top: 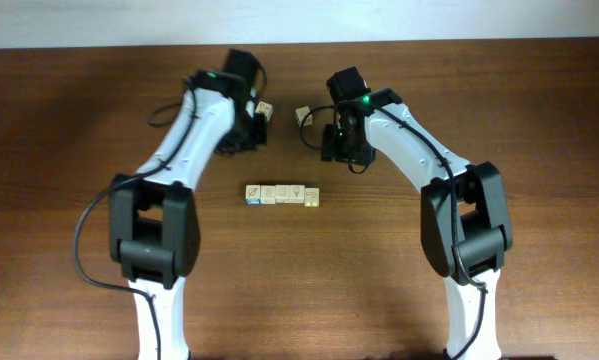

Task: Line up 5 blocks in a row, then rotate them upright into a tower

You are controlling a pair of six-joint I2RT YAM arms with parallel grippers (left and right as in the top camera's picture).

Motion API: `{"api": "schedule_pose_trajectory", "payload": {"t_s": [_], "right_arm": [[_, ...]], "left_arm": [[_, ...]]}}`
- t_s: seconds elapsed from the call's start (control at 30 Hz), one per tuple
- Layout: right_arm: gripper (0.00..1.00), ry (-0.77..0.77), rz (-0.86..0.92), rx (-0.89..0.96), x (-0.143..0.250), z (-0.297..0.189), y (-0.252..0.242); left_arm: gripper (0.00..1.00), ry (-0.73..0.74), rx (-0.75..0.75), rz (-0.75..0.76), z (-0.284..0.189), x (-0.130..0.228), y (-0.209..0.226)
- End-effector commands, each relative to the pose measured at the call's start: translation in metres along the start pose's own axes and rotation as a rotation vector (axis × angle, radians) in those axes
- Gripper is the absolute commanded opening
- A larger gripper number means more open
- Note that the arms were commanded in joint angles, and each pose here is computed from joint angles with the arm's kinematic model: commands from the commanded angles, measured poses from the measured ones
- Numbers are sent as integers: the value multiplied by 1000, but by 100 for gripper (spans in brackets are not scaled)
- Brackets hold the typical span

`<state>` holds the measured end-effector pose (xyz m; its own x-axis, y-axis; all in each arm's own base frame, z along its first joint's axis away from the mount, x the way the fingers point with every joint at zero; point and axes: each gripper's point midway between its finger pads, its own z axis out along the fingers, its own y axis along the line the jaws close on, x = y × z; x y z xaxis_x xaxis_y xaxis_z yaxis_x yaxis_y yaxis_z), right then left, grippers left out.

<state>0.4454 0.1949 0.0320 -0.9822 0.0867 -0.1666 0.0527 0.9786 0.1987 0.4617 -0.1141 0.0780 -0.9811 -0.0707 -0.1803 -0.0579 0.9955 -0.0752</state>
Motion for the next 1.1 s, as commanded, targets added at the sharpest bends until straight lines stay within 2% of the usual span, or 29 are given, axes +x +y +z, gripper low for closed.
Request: {"api": "schedule_pose_trajectory", "payload": {"t_s": [0.0,0.07,0.27,0.6,1.07], "right_arm": [[55,14,-58,-63,10,5,26],[55,-38,-116,-50,11,8,49],[54,-95,-128,32,29,11,77],[28,-82,-94,57,50,23,94],[27,-40,-87,58,59,29,92]], "left_arm": [[13,-37,-60,-77,-9,-20,50],[15,-30,-74,-138,-10,-23,80],[16,-7,-89,-186,-11,-19,104],[17,1,-89,-186,-11,-17,104],[17,9,-91,-186,-11,-15,104]]}}
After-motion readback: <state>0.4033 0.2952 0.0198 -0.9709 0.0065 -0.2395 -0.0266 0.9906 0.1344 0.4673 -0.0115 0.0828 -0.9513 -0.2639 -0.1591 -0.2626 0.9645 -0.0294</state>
